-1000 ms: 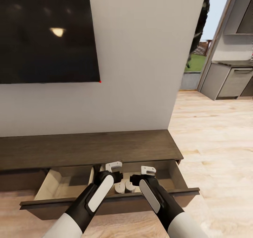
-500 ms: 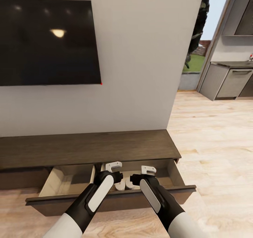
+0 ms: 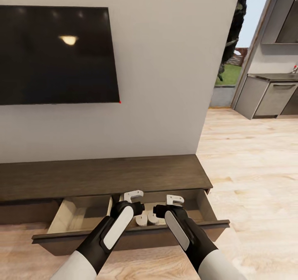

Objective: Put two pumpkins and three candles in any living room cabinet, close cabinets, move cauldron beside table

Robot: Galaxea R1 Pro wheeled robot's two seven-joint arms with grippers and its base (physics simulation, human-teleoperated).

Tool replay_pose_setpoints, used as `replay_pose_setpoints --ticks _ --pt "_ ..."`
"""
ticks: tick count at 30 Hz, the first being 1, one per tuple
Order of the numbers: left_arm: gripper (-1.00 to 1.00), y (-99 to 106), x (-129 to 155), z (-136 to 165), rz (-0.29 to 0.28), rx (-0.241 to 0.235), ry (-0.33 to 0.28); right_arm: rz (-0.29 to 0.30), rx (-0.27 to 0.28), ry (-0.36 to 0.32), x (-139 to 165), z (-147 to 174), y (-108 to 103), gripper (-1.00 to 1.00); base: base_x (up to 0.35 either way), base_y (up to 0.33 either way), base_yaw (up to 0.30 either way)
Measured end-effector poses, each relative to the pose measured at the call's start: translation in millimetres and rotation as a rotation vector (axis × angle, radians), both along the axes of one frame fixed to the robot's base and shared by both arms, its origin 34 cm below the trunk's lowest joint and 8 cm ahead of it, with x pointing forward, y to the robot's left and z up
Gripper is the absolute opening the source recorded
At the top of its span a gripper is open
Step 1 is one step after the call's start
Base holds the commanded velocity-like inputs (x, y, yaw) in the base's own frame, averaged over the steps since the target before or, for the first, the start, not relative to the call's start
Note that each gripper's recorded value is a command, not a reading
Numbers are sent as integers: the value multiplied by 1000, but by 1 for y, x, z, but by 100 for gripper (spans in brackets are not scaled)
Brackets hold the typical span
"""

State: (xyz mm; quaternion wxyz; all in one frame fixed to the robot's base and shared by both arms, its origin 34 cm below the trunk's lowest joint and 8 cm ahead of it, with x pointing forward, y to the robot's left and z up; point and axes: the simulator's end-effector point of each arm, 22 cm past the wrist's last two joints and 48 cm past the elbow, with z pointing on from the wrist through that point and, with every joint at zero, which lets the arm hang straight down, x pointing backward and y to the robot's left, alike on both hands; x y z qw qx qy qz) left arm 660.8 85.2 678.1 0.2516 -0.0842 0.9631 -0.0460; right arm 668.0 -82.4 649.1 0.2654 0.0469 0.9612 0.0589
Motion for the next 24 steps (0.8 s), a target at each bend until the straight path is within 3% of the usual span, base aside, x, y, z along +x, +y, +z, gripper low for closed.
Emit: replay_pose_setpoints --ticks 6,10,14,19,24 --pt "100 19 6 8 31 13 3 -2 5 4 0 9 -1 100 0 0 0" --pt "100 61 13 8 104 30 14 -2 4 3 1 16 -2 100 0 0 0" --pt "100 99 14 8 141 66 24 2 0 -3 3 26 -2 100 0 0 0" --pt "100 118 9 10 138 92 53 15 -15 13 0 33 -5 100 0 0 0" --pt "100 129 -12 -8 137 124 135 -16 -63 15 4 33 -45 100 0 0 0"
